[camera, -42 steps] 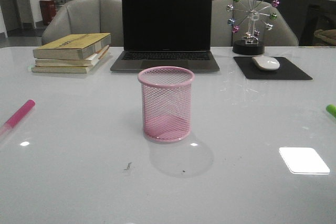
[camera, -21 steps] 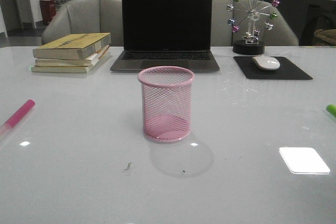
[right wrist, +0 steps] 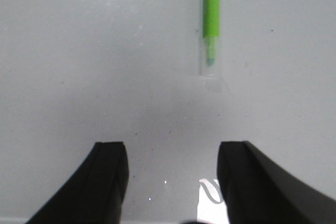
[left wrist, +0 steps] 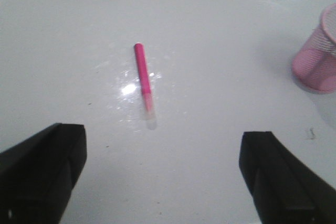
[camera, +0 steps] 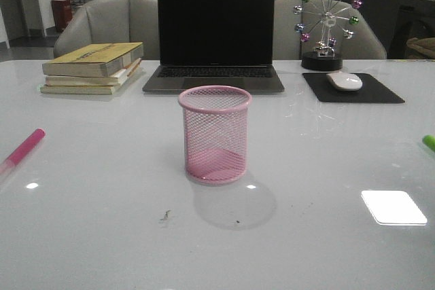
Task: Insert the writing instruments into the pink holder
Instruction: 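Grasp the green marker with the right gripper and lift it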
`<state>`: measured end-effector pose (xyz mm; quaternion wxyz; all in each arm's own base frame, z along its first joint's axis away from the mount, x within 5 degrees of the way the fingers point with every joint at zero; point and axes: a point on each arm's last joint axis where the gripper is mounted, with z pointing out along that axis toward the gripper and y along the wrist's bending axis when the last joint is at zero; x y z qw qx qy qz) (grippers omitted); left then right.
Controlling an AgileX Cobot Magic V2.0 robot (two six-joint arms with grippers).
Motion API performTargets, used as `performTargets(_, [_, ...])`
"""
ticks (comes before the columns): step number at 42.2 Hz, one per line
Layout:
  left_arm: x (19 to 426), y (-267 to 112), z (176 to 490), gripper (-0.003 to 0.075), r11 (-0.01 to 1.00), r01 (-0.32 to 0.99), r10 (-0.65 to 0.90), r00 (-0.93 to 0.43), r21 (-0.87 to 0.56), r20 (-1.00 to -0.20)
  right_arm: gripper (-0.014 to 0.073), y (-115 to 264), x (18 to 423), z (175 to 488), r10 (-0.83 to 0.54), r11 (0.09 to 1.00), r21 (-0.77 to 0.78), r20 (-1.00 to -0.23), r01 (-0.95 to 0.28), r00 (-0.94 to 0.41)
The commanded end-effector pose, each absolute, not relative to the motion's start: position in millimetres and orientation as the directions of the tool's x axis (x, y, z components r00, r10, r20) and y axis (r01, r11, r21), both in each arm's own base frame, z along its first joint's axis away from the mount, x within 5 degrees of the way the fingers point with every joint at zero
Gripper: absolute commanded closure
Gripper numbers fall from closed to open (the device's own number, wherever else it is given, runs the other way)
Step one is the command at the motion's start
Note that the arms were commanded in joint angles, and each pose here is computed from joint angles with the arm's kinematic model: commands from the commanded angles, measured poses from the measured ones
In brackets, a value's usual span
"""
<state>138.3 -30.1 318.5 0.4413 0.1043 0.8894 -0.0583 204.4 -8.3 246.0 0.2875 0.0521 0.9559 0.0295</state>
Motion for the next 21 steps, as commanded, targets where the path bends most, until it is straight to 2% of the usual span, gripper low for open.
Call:
performTargets(1, [139.1,-44.7,334.7,0.0067,0.945,0.326,0.151,-0.487,-0.019,-0.860,0.0098,-16.4,232.2,253.9,0.143,0.990,0.091,-0.587,0.111,-0.797])
performTargets(11, [128.2,-70.2,334.8,0.0067,0.867,0.498,0.239,-0.448,-0.019,-0.861,0.0098,-23.8,292.0,235.3,0.094,0.996,0.045,-0.538,0.082,-0.838])
performTargets(21, [123.0,-78.9,334.8,0.0067,0.830,0.558,0.270,-0.430,-0.019,-0.861,0.0098,-32.6,339.0,216.0,0.014,0.999,-0.036,-0.477,0.036,-0.879])
